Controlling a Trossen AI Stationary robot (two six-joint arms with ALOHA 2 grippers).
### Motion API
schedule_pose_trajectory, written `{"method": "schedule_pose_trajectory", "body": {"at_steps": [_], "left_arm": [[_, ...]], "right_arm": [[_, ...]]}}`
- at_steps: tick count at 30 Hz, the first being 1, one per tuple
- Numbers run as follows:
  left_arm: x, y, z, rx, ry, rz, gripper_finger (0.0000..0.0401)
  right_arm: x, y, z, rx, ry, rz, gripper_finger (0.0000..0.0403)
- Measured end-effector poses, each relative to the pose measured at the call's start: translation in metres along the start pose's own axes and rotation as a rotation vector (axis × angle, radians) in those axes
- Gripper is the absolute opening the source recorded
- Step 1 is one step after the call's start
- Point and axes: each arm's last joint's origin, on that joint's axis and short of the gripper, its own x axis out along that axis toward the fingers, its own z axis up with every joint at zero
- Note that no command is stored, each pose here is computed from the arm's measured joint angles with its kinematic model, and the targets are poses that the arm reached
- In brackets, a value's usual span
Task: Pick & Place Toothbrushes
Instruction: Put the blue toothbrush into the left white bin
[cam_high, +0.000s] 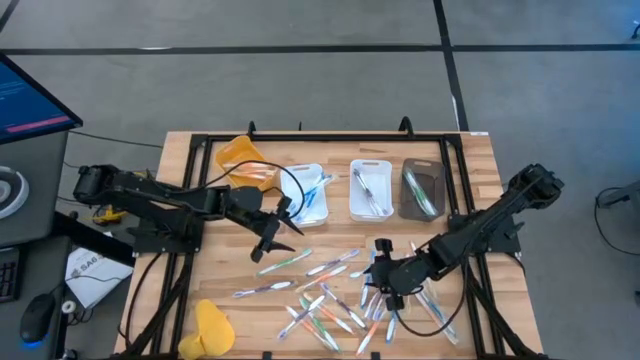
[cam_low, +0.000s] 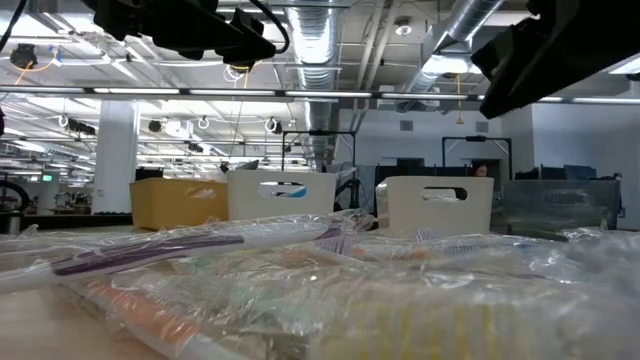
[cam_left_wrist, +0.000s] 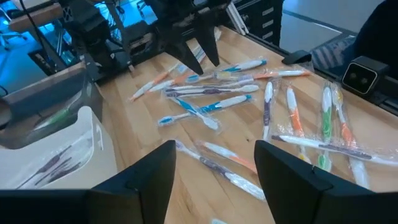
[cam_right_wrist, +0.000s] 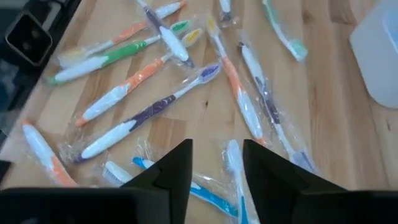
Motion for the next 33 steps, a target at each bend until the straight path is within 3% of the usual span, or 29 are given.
{"method": "schedule_pose_trajectory", "body": {"at_steps": [7, 16, 23, 33], "left_arm": [[0.0, -0.001, -0.002, -0.046, 0.004, -0.004, 0.0208], [0.002, -0.008, -0.021, -0.087, 0.044, -0.017, 0.0208], [0.002, -0.009, -0.023, -0.088, 0.046, -0.016, 0.0208], [0.002, -0.009, -0.022, -0.085, 0.037, -0.013, 0.0208]], "right_arm": [[0.035, 0.006, -0.022, -0.144, 0.155, -0.014, 0.0171], [0.057, 0.005, -0.013, -0.279, 0.218, -0.032, 0.0149], [0.053, -0.01, -0.014, -0.225, 0.31, -0.063, 0.0125], [0.078, -0.026, -0.021, -0.138, 0.383, -0.014, 0.0134]]}}
